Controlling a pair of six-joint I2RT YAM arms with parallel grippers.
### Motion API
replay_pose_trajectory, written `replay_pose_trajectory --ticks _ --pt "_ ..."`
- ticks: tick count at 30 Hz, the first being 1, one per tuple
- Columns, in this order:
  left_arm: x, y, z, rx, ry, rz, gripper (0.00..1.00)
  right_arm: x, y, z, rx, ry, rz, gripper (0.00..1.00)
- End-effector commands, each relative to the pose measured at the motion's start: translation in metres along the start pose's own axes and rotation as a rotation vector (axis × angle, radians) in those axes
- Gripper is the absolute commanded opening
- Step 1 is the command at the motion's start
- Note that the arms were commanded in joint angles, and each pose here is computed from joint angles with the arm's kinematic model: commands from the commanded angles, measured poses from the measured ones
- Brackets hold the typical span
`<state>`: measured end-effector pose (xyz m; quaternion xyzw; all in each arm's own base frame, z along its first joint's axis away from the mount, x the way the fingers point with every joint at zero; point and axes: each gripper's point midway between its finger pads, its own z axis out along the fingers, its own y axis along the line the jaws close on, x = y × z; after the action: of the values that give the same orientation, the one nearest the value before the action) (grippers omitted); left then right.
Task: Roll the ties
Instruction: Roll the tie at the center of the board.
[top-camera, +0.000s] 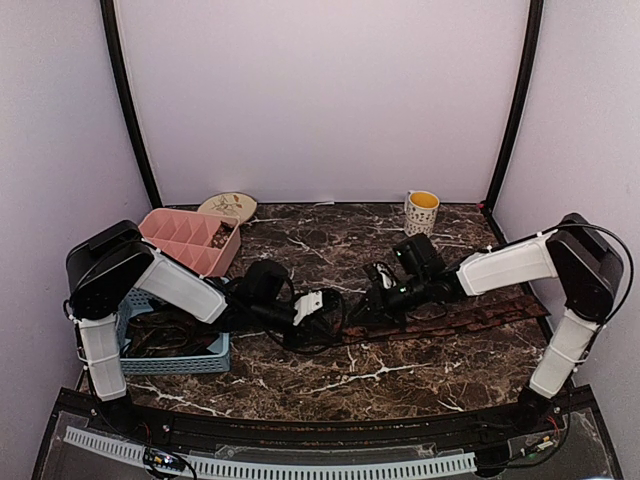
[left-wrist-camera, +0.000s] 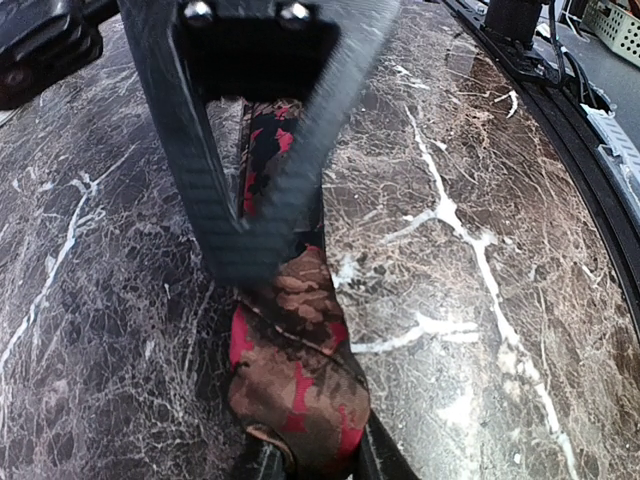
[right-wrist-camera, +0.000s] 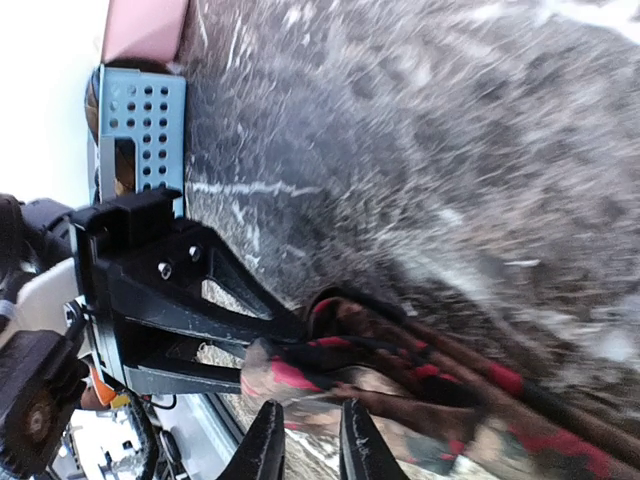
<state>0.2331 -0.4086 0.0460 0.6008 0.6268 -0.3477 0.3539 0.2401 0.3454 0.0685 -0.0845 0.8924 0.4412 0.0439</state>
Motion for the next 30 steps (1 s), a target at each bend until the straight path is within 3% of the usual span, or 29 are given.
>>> replay_pose_trajectory --ticks 1,9,16,30 --pt "0.001 -0.001 -0.003 0.001 0.015 -0.013 0.23 -0.002 -0.019 -0.015 0.048 -0.029 0.004 0.21" --pt "-0.001 0.000 -0.001 0.009 0.016 -0.016 0.23 0.007 -0.040 -0.026 0.124 -0.027 0.029 0.26" --pt "-0.002 0.002 0.000 0.007 0.016 -0.016 0.23 0.007 -0.035 -0.011 0.071 0.008 0.031 0.26" --pt "-0.022 0.001 -0.002 0.029 -0.037 -0.011 0.24 0.002 -0.020 0.018 0.038 0.046 0.012 0.09"
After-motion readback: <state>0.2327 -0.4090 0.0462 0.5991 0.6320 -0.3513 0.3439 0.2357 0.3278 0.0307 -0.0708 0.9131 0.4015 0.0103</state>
